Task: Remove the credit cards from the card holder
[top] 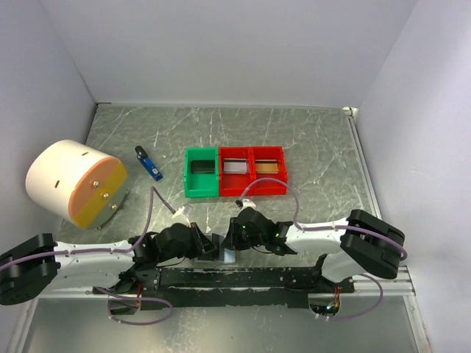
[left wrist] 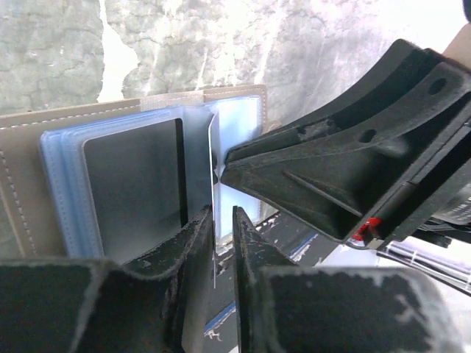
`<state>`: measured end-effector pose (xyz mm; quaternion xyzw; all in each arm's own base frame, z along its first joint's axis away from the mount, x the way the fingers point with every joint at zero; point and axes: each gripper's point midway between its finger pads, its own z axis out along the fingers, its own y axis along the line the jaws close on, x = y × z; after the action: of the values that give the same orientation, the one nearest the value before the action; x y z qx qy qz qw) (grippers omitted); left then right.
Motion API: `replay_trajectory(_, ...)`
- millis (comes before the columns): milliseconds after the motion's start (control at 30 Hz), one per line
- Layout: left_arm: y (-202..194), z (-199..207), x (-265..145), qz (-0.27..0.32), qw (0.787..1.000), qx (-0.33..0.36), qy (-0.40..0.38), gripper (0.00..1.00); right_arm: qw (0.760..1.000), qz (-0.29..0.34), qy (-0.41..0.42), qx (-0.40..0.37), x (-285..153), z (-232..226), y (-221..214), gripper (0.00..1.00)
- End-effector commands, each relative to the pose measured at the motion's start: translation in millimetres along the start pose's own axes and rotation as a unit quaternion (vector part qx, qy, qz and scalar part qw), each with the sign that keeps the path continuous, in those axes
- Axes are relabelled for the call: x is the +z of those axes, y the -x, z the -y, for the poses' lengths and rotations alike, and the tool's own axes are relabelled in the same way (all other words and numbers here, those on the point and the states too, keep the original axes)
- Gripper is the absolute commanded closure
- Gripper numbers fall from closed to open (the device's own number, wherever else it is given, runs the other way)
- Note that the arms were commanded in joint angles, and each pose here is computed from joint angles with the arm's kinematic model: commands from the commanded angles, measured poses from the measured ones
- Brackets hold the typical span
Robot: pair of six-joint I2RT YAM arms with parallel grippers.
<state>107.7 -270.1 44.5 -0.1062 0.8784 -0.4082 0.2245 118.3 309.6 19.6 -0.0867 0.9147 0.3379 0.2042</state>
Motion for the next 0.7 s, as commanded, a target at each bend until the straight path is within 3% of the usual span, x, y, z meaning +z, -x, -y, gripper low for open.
replay_trajectory(0,3.5,18.7,0.5,0.007,0.999,-0.001,-0.047,0.71,0.999,-0.024,-0.041,0.007,1.9,30.5,-22.1,0.8)
replay_trajectory(333,-1.0,14.2,5.7,-0.005,0.999,0.0,-0.034,0.73,0.999,-0.022,-0.042,0.006,-0.2,32.3,-22.6,0.8)
replay_trajectory(467,-0.1,9.9,5.1,-0.003,1.0,0.002,-0.019,0.81,0.999,-0.021,-0.042,0.004,-1.0,31.0,-21.3,0.8)
replay_trajectory(533,1.0,10.6,3.6,-0.002,1.0,0.003,-0.019,0.91,0.999,-0.02,-0.042,0.002,-2.2,29.9,-19.7,0.8)
replay_trajectory(667,6.6,9.1,-2.5,0.006,1.0,0.007,0.001,0.93,1.0,-0.003,-0.005,-0.002,-10.4,9.6,-6.0,0.8)
